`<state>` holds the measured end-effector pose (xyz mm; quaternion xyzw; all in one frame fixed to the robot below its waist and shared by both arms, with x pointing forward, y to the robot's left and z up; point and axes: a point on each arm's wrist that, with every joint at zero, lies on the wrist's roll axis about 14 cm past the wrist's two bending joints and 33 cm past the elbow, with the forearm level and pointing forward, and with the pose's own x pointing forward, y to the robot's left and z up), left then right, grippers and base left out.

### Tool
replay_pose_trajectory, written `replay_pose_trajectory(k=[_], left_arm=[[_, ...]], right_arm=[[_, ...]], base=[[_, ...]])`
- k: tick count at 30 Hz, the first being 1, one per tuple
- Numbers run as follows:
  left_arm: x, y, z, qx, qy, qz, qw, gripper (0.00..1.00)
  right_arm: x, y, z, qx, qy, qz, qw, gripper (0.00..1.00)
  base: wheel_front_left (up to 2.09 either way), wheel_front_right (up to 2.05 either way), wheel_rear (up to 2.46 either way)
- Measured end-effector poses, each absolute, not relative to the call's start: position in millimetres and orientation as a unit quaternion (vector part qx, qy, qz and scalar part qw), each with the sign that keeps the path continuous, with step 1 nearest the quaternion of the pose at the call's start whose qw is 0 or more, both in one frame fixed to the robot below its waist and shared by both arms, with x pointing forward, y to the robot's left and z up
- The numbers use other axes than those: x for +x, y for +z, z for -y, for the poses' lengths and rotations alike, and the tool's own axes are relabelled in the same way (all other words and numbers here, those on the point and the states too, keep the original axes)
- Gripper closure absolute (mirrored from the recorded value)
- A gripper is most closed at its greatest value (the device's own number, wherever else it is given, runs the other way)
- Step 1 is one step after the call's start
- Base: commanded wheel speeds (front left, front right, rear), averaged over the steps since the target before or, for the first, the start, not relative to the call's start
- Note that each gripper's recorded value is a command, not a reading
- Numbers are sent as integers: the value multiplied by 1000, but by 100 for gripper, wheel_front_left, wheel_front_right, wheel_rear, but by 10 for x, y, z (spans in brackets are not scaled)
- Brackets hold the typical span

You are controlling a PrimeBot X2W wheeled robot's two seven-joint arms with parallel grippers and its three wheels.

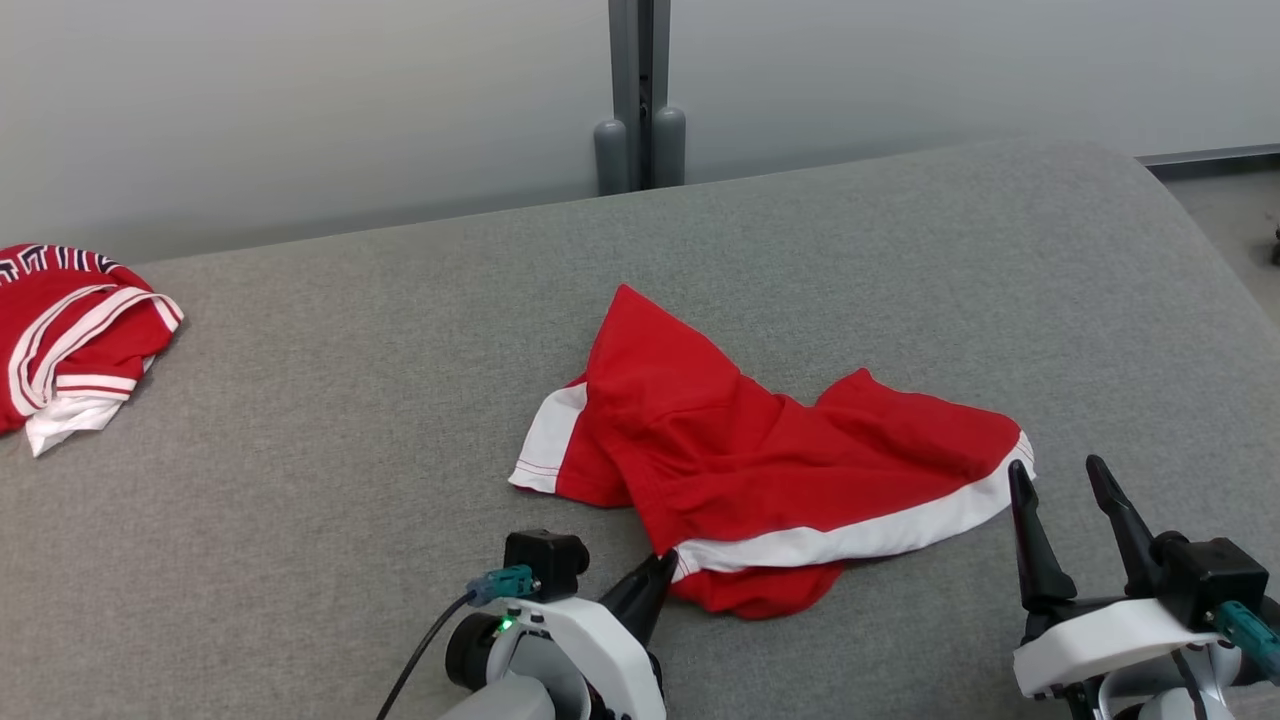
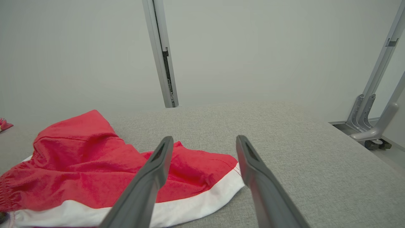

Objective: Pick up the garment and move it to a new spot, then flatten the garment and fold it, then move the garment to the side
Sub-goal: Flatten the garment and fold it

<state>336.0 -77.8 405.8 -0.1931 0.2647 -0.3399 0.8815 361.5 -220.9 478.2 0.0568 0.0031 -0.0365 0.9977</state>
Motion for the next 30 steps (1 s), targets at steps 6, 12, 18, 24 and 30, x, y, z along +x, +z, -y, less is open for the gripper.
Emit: replay_pose_trajectory(k=[6,12,18,24,30], left_arm=[[3663,4278,529,-200,-292,-212,911,100],[3781,4308,90,-192,-232,-181,936,100],[3788,4259,-234,-189,-189,-170,949,100],[3771,4158,-364,-180,-173,-175,952,100],[3770,4113,-389,-184,-168,-178,952,100]], right_arm=[[3574,4715,2209,57,-38,-13,998,0],[3518,4499,2155,43,-29,-51,997,0],[3446,4219,2020,30,-7,-105,994,0],[3390,3949,1853,3,26,-159,987,0],[3386,3798,1710,-7,52,-188,981,0]], base=[[0,0,0],[0,0,0],[0,0,0],[0,0,0],[0,0,0]])
